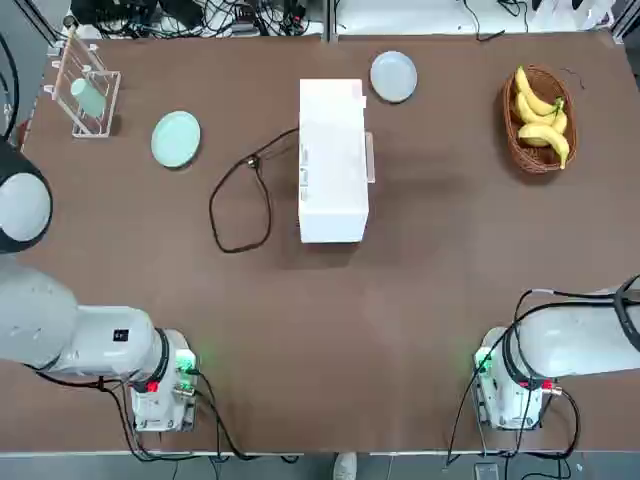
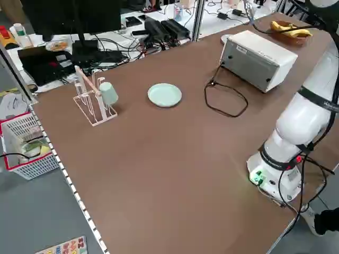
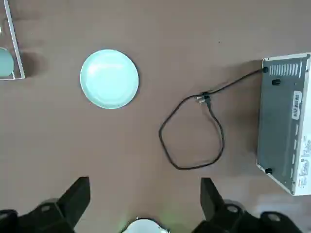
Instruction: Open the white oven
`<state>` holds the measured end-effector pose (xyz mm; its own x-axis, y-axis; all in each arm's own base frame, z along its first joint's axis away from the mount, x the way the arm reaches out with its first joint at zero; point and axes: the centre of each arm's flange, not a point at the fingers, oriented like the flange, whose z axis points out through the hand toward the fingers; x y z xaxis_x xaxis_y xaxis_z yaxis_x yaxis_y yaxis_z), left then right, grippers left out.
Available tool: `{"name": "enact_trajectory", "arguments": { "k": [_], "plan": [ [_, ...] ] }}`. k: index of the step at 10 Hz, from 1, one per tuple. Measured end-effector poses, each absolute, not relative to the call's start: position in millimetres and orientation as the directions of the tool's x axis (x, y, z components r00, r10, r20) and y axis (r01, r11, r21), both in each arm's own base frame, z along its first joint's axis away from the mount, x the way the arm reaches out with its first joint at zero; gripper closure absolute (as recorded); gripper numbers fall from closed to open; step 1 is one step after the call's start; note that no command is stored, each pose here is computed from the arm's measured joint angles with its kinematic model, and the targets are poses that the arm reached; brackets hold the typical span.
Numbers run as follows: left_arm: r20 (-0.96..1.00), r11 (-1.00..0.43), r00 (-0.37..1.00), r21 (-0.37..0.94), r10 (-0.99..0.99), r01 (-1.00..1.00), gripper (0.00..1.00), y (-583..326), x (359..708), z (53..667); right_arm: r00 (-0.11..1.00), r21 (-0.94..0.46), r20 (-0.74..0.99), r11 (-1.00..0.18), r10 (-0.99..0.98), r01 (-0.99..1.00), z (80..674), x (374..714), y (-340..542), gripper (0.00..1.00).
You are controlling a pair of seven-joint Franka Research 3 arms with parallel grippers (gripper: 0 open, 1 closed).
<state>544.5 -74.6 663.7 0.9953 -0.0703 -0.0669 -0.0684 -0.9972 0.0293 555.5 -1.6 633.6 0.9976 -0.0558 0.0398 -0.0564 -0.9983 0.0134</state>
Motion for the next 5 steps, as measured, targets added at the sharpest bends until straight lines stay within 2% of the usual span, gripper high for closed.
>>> {"name": "enact_trajectory", "arguments": {
  "k": [5],
  "plan": [
    [-0.083, -1.0, 0.996, 0.023, -0.015, -0.014, 0.0, -102.3, 544.3, 656.4, 0.998, 0.014, 0.035, -0.999, -0.045, -0.046, 631.2, 556.3, 3.1, 0.0]
  ]
}}
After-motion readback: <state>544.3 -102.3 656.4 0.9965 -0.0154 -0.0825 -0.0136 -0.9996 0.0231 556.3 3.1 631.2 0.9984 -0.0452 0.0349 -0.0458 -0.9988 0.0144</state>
